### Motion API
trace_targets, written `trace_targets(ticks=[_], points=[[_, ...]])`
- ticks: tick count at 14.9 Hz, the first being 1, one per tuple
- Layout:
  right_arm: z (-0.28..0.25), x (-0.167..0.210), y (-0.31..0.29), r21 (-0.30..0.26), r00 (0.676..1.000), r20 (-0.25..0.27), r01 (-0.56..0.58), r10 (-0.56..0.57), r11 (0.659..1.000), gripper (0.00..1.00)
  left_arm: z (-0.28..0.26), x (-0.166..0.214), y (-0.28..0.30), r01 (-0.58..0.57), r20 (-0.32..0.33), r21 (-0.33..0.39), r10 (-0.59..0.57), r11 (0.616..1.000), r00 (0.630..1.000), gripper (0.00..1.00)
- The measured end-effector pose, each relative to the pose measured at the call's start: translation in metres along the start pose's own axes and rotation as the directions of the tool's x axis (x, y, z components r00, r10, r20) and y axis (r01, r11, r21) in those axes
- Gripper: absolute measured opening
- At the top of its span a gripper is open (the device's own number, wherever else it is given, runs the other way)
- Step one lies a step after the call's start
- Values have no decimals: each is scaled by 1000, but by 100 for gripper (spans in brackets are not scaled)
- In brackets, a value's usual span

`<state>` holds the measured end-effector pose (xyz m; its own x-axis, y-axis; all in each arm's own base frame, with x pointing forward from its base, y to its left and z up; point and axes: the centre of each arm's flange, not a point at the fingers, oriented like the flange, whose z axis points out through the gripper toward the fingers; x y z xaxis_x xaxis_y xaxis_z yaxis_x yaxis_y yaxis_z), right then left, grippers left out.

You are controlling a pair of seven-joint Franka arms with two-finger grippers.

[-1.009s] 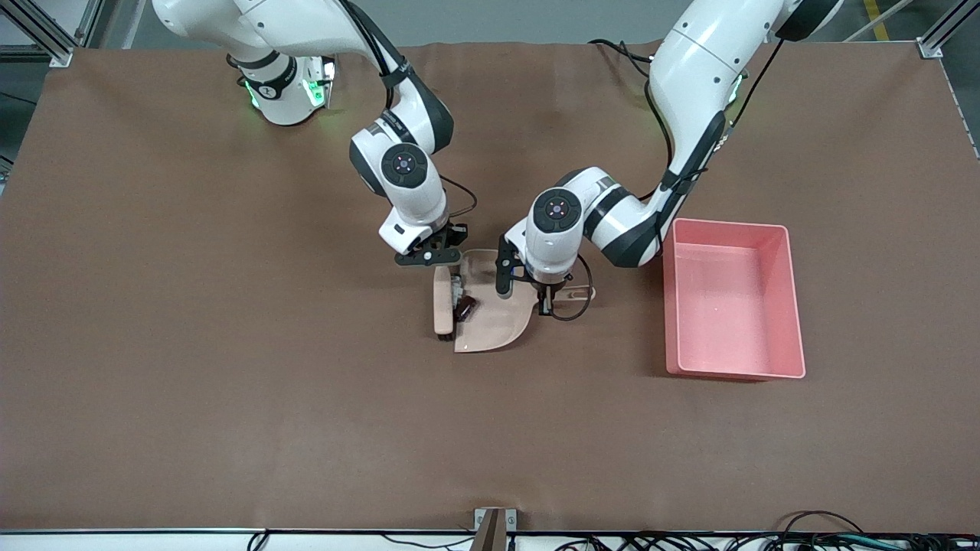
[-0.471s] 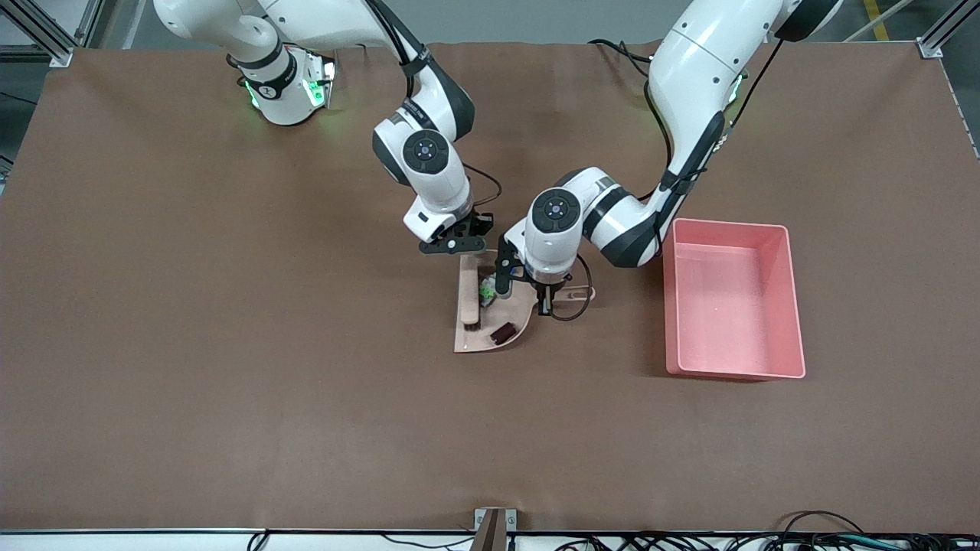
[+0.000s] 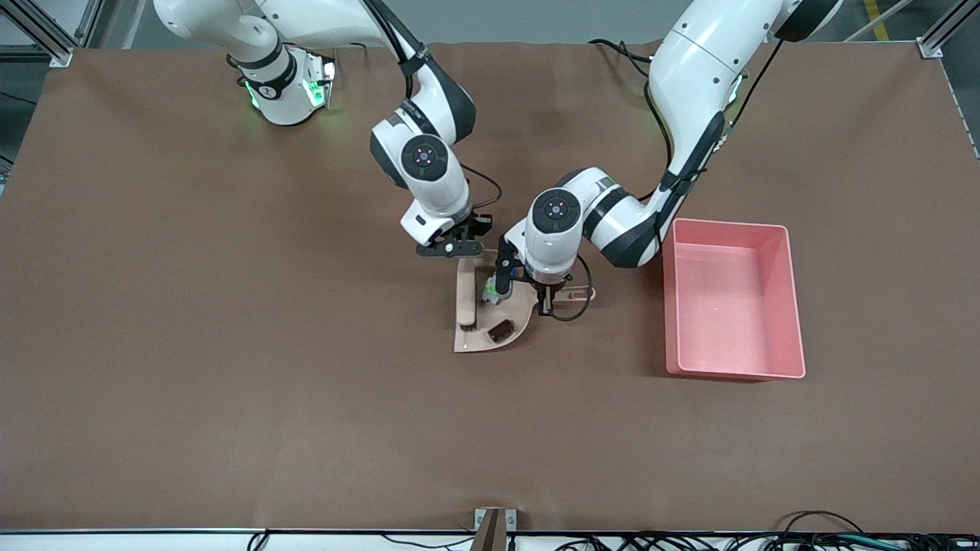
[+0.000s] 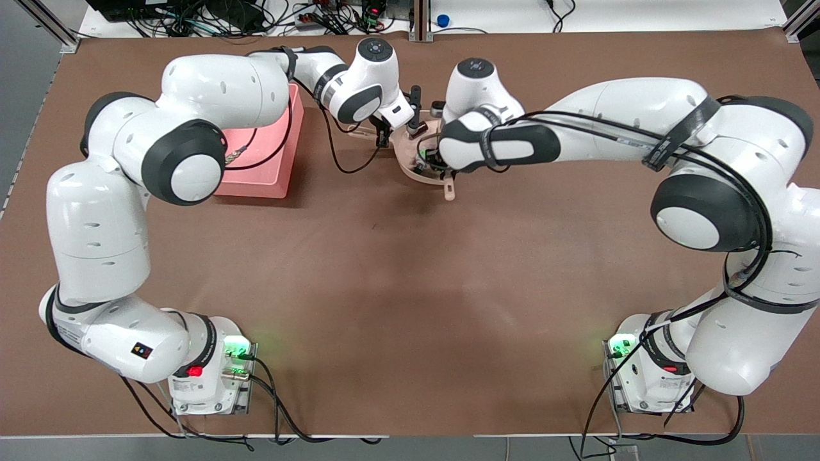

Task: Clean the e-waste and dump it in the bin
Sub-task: 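Carry the dustpan to the pink bin while the right gripper withdraws the brush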

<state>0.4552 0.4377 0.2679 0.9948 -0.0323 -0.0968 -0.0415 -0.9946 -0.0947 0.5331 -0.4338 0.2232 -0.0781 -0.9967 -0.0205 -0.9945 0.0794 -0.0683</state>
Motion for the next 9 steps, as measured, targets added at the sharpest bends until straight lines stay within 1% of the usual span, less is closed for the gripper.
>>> trace_targets(ticks=[3,5,7,9], points=[[-56,25,44,12,999,9,-49,49,999,26,-1,0,-2,2,-3,4,-2,1000,1000,33],[-91,36,87,14,993,24,-112,112,994,26,-6,-2,-8,9,-11,16,-9,1000,1000,33],[-106,44,145,14,981,35,-190,189,982,26,-19,-13,-22,13,-19,36,-12,999,1000,33],[-105,47,204,2,975,64,-214,213,977,26,-39,-37,-41,2,-18,57,-1,998,1000,33]])
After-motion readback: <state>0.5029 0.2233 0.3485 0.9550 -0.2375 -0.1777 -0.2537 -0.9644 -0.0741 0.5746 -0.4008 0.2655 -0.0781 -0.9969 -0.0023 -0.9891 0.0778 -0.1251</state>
